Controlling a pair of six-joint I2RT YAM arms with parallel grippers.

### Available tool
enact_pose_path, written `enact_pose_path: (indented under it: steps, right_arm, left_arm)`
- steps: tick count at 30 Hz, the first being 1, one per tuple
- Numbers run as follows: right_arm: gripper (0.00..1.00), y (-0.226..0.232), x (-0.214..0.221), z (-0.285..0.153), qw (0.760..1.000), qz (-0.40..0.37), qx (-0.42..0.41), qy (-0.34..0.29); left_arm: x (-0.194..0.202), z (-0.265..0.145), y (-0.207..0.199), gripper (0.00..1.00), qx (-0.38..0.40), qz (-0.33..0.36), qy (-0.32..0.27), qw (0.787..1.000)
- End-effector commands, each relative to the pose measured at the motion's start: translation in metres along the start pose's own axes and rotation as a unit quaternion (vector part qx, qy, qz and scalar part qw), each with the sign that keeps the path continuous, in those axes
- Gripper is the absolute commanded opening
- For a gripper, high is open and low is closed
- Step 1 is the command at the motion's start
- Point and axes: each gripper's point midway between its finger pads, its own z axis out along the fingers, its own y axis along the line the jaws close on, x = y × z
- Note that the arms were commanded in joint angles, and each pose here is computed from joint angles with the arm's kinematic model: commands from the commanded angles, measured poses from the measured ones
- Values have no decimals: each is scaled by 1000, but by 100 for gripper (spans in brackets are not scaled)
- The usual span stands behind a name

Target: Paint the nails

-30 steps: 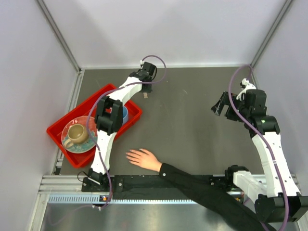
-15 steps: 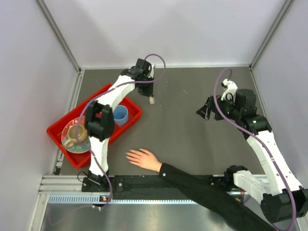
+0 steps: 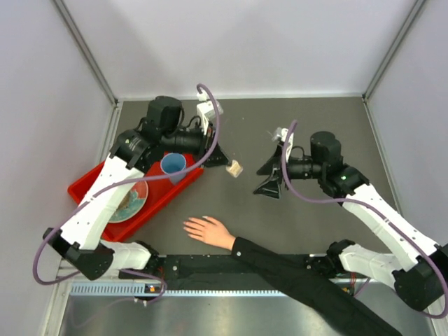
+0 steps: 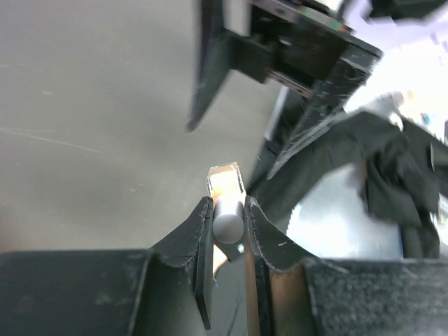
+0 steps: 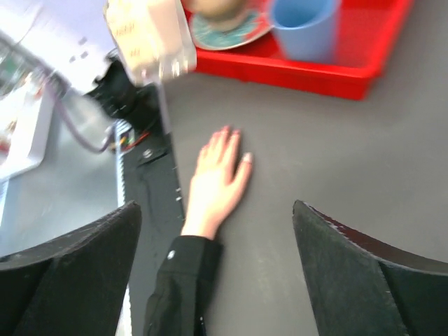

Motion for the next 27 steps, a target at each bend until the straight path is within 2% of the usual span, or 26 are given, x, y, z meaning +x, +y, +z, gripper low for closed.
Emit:
enact_pose_path:
  steps: [1, 8, 9, 14, 20, 27]
  right_arm:
    - [83, 37, -36, 14, 992, -97, -80, -23]
    - [67, 76, -35, 23, 982, -118, -147, -3]
    - [62, 82, -34, 25, 981, -119, -156, 0]
    - [51, 91, -31, 29, 978, -122, -167, 0]
    - [38, 99, -32, 34, 975, -124, -184, 2]
    - [33, 111, -25, 41, 973, -106, -205, 22]
  left_arm:
    - [32, 3, -23, 0, 46, 18, 49, 998]
    - [42, 1, -45, 0, 74, 43, 51, 995]
    - [42, -1, -50, 0, 78, 49, 47, 995]
    - [39, -4, -67, 0, 106, 69, 31, 992]
    - [42, -7, -67, 0, 97, 65, 35, 993]
    - [44, -8, -67, 0, 88, 63, 37, 993]
